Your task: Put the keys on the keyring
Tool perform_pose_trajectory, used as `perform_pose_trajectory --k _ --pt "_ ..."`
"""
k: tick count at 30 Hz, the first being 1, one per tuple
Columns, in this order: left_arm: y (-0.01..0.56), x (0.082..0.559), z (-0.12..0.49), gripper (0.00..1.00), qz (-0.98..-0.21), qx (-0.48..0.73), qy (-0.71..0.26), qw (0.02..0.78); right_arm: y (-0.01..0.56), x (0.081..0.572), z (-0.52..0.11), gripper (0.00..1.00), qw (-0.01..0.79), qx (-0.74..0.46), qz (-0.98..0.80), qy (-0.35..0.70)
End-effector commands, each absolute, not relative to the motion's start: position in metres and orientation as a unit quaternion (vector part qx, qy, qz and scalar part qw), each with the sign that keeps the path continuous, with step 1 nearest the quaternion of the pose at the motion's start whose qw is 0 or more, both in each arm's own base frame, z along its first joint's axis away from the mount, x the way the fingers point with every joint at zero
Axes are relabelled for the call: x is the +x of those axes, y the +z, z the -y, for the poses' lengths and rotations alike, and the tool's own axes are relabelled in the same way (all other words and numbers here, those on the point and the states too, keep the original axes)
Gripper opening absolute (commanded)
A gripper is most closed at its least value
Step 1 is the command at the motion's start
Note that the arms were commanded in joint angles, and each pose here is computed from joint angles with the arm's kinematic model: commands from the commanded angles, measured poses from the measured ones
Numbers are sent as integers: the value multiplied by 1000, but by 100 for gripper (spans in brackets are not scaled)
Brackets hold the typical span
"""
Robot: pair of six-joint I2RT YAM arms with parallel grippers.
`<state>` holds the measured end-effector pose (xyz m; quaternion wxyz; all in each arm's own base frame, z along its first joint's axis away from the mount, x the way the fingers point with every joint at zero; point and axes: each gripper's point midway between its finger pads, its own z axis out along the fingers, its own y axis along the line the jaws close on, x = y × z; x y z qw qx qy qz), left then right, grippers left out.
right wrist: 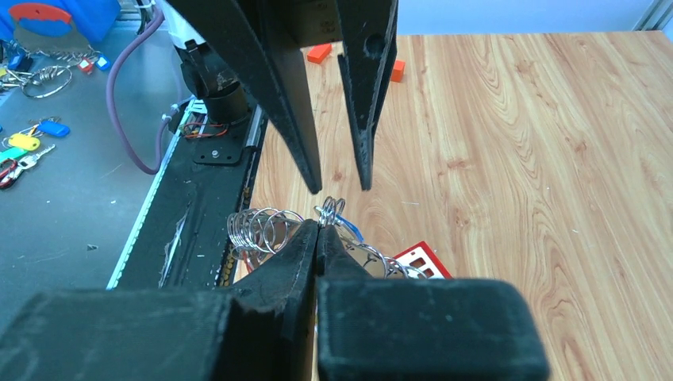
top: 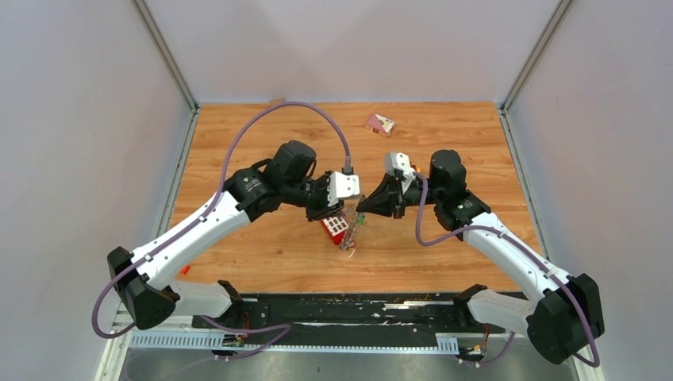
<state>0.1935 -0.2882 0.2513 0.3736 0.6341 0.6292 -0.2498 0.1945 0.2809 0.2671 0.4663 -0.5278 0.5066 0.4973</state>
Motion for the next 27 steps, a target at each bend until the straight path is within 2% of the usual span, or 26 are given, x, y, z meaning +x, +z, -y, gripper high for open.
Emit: perform_pose_trajectory --k 1,15,27 --pt "262 185 307 38 -593 631 -303 399 299 192 -280 0 500 -548 -461 486" --pt "238 179 325 34 -596 619 -354 369 295 193 -280 0 500 -550 -464 482" --pt "226 178 328 14 -601 618 -363 353 296 194 -279 0 501 -550 -463 481"
